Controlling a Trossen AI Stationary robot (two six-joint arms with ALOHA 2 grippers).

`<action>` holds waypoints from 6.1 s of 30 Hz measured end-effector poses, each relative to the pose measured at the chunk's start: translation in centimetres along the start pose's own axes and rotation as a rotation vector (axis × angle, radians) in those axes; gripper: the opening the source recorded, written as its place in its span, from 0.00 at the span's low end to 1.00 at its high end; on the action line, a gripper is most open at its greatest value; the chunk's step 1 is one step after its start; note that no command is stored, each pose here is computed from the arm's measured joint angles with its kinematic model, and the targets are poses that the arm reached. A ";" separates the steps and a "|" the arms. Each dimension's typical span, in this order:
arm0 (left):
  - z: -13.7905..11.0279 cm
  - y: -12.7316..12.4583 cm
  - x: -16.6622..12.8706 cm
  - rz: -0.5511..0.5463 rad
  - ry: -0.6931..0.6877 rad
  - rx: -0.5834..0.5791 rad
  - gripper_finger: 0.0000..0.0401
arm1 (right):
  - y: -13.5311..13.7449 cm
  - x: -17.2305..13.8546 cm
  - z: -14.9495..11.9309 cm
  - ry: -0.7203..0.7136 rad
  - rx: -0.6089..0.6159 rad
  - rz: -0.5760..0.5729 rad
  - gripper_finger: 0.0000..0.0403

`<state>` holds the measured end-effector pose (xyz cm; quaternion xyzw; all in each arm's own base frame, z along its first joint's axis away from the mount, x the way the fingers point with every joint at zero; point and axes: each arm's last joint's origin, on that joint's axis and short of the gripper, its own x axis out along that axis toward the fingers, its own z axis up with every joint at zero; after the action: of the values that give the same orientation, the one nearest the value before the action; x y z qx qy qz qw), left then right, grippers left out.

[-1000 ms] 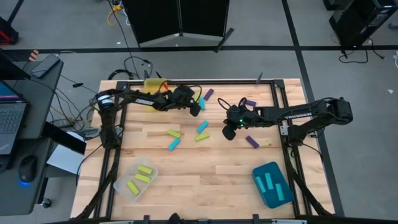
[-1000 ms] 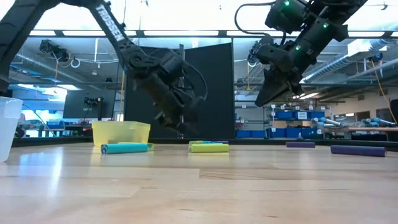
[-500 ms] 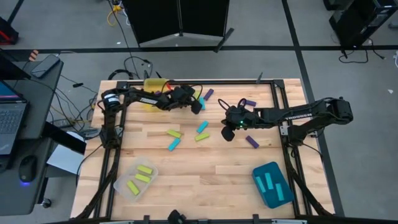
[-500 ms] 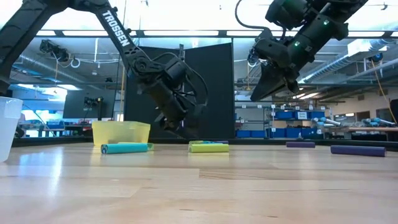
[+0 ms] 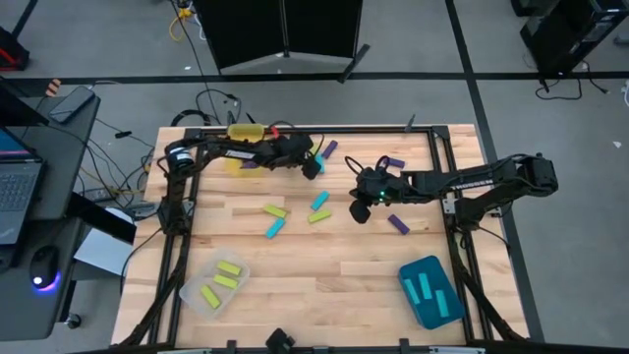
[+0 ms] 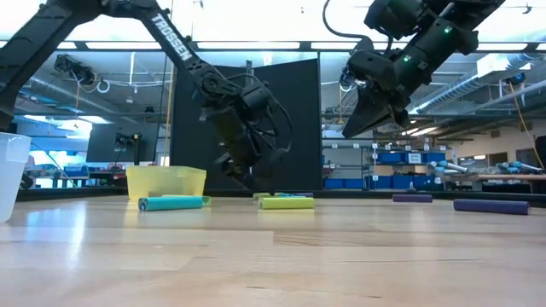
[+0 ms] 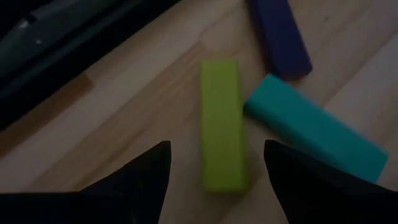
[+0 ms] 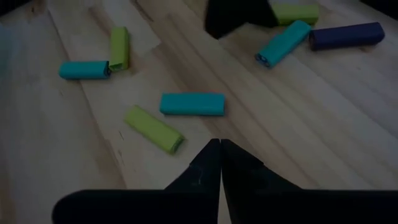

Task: Sort blocks
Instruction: Put the green block into the transparent bin, then put the blue block into the blue bin

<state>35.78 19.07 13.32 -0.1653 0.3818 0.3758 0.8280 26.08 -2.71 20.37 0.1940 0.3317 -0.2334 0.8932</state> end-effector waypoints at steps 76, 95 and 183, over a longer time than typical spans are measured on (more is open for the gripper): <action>-26.0 -4.5 -33.3 -0.426 0.507 0.211 0.25 | 0.2 0.2 1.9 -0.142 -0.222 0.136 0.04; -28.9 -3.5 -31.2 -0.430 0.612 0.243 0.25 | 0.2 0.2 1.9 -0.140 -0.203 0.139 0.04; -15.8 -0.4 -23.4 -0.726 -0.630 0.174 0.02 | -4.0 18.6 7.1 0.160 0.138 -0.260 0.29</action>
<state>18.06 -1.71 20.70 -0.0961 0.0603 0.0613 0.9917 39.93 -14.91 11.84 0.2283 0.4073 -0.3532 0.8107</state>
